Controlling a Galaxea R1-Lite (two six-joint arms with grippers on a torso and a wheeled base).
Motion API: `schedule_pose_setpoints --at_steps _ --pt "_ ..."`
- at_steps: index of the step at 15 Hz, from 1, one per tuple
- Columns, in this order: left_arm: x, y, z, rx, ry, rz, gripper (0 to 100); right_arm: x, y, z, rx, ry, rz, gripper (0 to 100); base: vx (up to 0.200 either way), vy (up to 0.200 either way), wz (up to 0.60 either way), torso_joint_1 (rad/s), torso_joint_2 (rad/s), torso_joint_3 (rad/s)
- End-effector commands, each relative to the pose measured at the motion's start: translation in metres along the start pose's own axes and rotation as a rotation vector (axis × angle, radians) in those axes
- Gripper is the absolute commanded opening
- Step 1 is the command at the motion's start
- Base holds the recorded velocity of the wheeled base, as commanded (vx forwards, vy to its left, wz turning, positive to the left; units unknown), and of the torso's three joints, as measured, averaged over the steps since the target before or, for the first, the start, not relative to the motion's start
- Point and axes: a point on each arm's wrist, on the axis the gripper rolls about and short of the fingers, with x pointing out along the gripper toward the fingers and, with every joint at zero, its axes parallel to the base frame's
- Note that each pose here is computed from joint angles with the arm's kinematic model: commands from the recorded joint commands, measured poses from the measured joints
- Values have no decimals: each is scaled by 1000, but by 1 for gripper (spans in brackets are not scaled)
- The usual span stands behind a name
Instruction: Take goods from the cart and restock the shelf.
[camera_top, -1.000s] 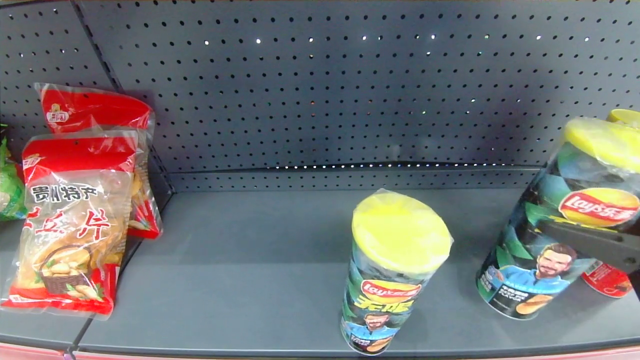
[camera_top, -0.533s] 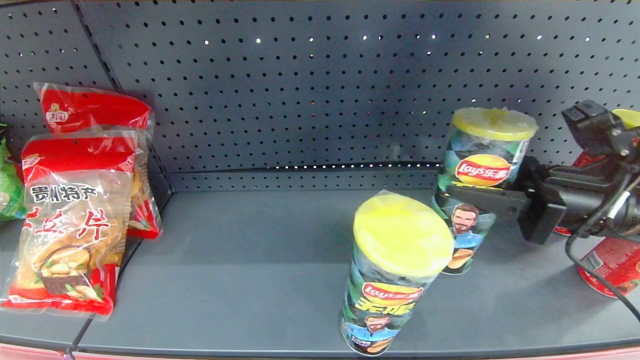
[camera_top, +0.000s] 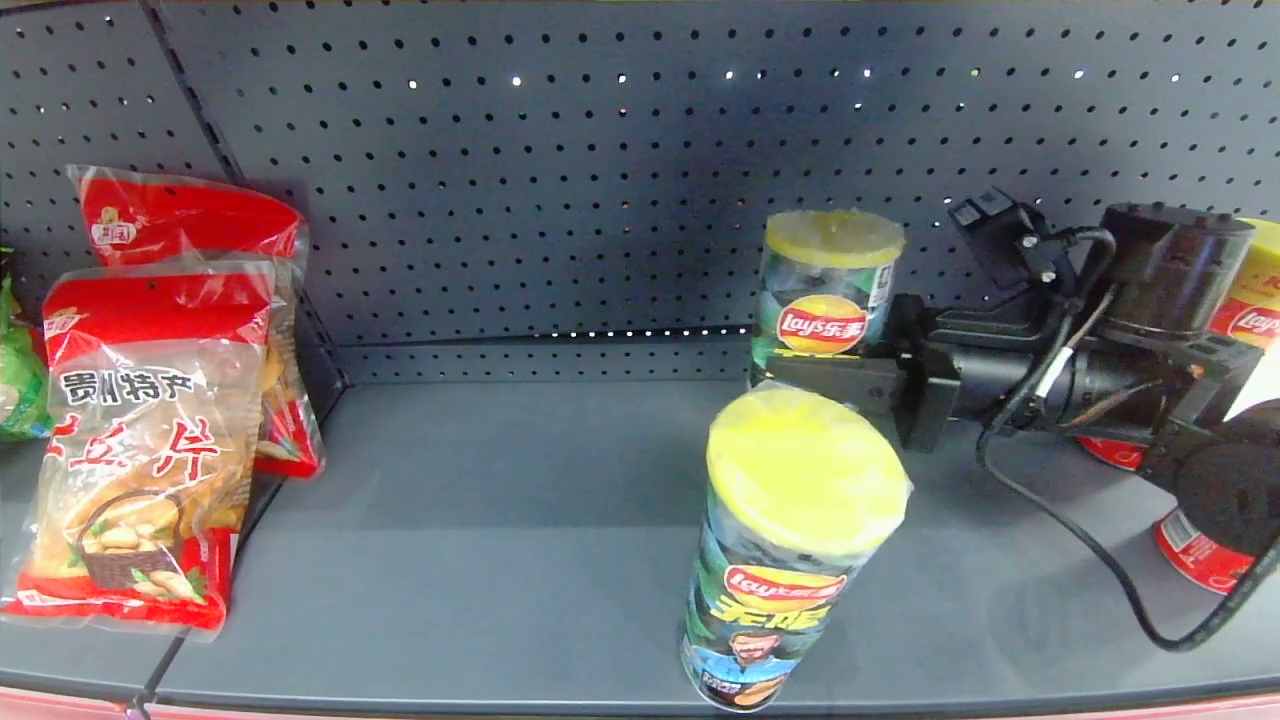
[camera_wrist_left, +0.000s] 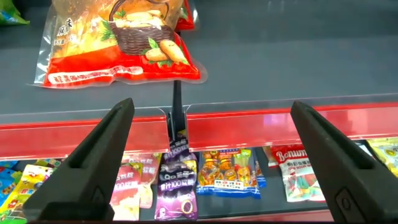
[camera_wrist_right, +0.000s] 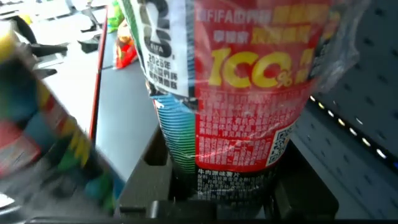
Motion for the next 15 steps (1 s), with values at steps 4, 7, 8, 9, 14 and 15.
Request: schedule_pose_setpoints --at_steps 4,7,8,9,14,15 --pt "0 0 0 0 0 0 100 36 6 -19 47 13 73 0 0 0 0 0 0 0" --pt "0 0 0 0 0 0 100 38 5 -22 52 16 73 0 0 0 0 0 0 0" --pt "0 0 0 0 0 0 100 38 4 -22 53 17 70 0 0 0 0 0 0 0" --pt "0 0 0 0 0 0 100 39 3 -25 61 21 70 0 0 0 0 0 0 0" --pt "0 0 0 0 0 0 100 48 0 -28 65 25 58 0 0 0 0 0 0 0" --pt "0 0 0 0 0 0 100 51 -3 -27 59 18 58 0 0 0 0 0 0 0"
